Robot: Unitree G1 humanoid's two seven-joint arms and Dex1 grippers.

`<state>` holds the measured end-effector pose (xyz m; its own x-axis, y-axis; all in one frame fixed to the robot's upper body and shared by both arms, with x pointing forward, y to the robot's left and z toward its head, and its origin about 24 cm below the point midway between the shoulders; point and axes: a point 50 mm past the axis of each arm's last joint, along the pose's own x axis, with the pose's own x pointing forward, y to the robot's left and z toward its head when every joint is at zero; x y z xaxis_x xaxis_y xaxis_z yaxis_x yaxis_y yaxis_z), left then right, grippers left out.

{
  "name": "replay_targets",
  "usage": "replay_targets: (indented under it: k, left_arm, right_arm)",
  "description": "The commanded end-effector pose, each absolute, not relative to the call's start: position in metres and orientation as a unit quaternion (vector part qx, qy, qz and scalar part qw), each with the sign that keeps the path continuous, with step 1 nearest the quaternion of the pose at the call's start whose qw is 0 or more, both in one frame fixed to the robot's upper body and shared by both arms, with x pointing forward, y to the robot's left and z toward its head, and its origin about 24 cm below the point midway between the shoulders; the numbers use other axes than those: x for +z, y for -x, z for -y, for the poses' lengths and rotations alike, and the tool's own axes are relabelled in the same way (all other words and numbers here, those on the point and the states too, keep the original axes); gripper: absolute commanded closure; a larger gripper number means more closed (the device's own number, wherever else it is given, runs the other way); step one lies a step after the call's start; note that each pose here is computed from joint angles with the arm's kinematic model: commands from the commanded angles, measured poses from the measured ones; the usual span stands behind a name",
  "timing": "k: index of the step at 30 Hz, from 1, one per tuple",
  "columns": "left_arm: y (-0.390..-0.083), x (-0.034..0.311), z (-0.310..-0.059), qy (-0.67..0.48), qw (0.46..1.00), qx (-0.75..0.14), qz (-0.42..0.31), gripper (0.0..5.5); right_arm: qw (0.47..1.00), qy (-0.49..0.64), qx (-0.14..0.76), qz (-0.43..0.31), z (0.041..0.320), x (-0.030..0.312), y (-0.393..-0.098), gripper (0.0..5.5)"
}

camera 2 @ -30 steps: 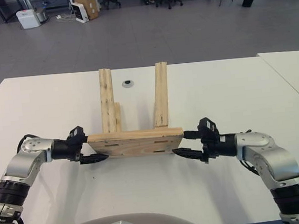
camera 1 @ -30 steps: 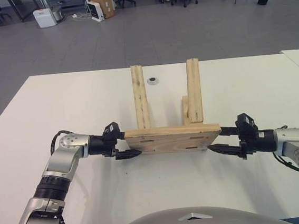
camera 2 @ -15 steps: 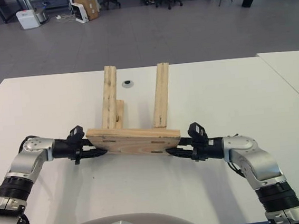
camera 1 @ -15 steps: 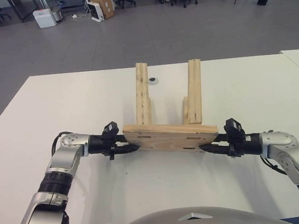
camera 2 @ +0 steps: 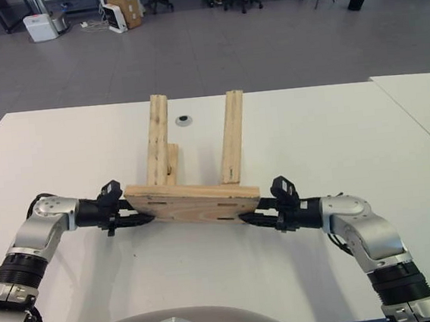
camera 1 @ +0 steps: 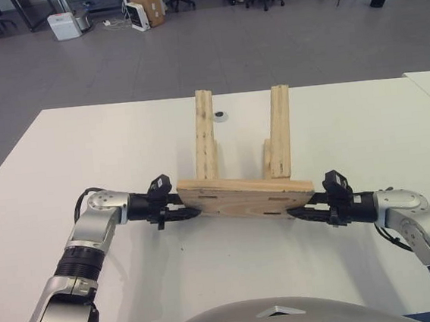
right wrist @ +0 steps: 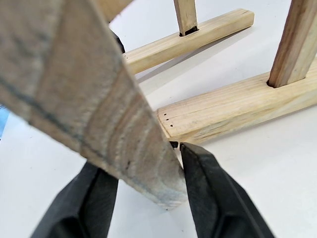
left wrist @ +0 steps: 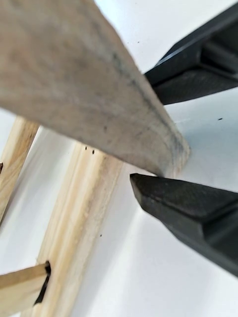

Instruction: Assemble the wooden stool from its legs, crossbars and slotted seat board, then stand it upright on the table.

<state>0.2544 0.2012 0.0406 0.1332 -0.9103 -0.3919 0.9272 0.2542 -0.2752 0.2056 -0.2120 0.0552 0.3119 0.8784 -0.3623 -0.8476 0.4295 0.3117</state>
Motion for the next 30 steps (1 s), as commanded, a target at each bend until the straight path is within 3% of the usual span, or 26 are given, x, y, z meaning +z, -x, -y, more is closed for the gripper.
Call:
replay_targets:
  k: [1, 11, 14, 18, 21, 24, 26, 28, 30]
  left_arm:
    - [-0.25, 0.038, -0.189, -0.006, 0.737, -0.632, -0.242, 3.4]
    - [-0.248, 0.04, -0.185, 0.007, 0.73, -0.639, -0.24, 3.4]
    - [-0.227, 0.048, -0.181, -0.003, 0.673, -0.684, -0.282, 3.41]
    - [-0.201, 0.133, -0.182, 0.121, 0.554, -0.759, -0.32, 3.47]
    - [-0.229, 0.23, -0.189, 0.275, 0.467, -0.775, -0.327, 3.48]
    - [-0.266, 0.302, -0.179, 0.367, 0.396, -0.793, -0.281, 3.56]
    - [-0.293, 0.325, -0.164, 0.418, 0.395, -0.782, -0.239, 3.7]
    - [-0.328, 0.333, -0.155, 0.478, 0.498, -0.696, -0.199, 3.93]
    - [-0.348, 0.321, -0.137, 0.486, 0.576, -0.62, -0.219, 3.97]
  right_arm:
    - [0.806, -0.05, 0.54, -0.238, 0.203, 0.053, -0.201, 3.57]
    - [0.811, -0.051, 0.534, -0.235, 0.205, 0.052, -0.202, 3.57]
    - [0.806, -0.04, 0.539, -0.243, 0.204, 0.056, -0.189, 3.57]
    - [0.731, -0.15, 0.604, -0.28, 0.188, 0.108, -0.136, 3.59]
    - [0.688, -0.263, 0.64, -0.22, 0.196, 0.188, -0.151, 3.78]
    - [0.655, -0.278, 0.678, -0.185, 0.214, 0.242, -0.174, 3.91]
    - [0.656, -0.275, 0.688, -0.141, 0.218, 0.268, -0.2, 4.06]
    - [0.735, -0.312, 0.599, -0.062, 0.201, 0.274, -0.242, 4.11]
    - [0.808, -0.376, 0.444, -0.086, 0.198, 0.258, -0.278, 4.11]
